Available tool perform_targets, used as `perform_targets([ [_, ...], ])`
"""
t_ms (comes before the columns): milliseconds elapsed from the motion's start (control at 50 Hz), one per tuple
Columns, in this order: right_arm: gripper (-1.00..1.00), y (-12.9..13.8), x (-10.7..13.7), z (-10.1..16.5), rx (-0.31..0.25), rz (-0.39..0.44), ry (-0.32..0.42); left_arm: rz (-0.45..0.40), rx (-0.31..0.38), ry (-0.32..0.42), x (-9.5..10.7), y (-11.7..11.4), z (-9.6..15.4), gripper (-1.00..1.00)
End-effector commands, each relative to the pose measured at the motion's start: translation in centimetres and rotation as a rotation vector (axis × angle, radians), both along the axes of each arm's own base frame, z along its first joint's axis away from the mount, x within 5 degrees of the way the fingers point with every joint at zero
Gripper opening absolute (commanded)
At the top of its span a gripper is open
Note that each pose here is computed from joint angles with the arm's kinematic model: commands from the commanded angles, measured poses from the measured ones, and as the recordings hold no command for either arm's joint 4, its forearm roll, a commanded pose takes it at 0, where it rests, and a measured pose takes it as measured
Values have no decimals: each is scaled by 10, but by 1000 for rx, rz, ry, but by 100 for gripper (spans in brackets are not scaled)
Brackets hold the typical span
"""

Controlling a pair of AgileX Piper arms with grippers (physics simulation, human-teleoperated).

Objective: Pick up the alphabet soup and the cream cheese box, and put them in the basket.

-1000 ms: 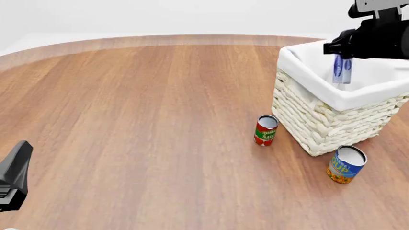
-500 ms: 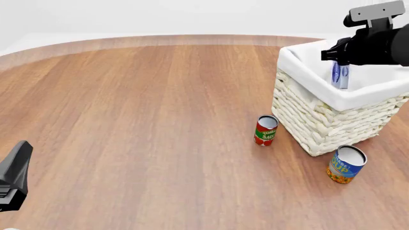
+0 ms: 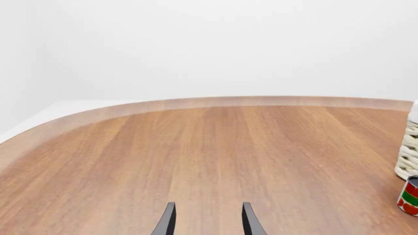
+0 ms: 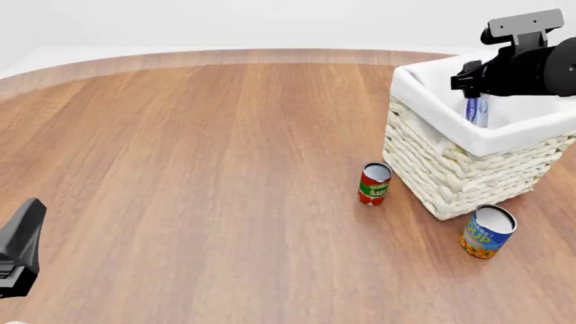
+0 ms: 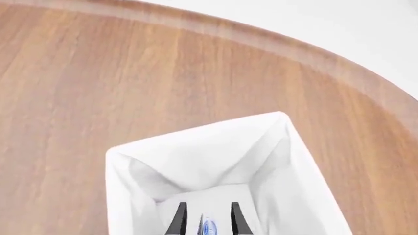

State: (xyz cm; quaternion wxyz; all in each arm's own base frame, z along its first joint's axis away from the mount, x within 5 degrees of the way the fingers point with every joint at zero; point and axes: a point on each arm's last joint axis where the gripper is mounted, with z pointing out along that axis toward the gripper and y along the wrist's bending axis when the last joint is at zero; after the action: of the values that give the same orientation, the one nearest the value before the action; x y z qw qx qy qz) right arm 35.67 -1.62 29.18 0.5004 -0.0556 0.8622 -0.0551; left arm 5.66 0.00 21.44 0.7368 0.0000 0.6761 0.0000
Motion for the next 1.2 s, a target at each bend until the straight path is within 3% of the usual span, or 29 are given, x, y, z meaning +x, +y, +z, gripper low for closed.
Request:
perform_targets([
  [20,100,-1,2,2,7,-8,-6,0,0,0,0,0,0,100],
  [480,100,9,-10,12,12,17,-22,0,0,0,0,0,0,100],
  [1200,100,30,-70,56,17,86,-134,0,0,0,0,0,0,100],
])
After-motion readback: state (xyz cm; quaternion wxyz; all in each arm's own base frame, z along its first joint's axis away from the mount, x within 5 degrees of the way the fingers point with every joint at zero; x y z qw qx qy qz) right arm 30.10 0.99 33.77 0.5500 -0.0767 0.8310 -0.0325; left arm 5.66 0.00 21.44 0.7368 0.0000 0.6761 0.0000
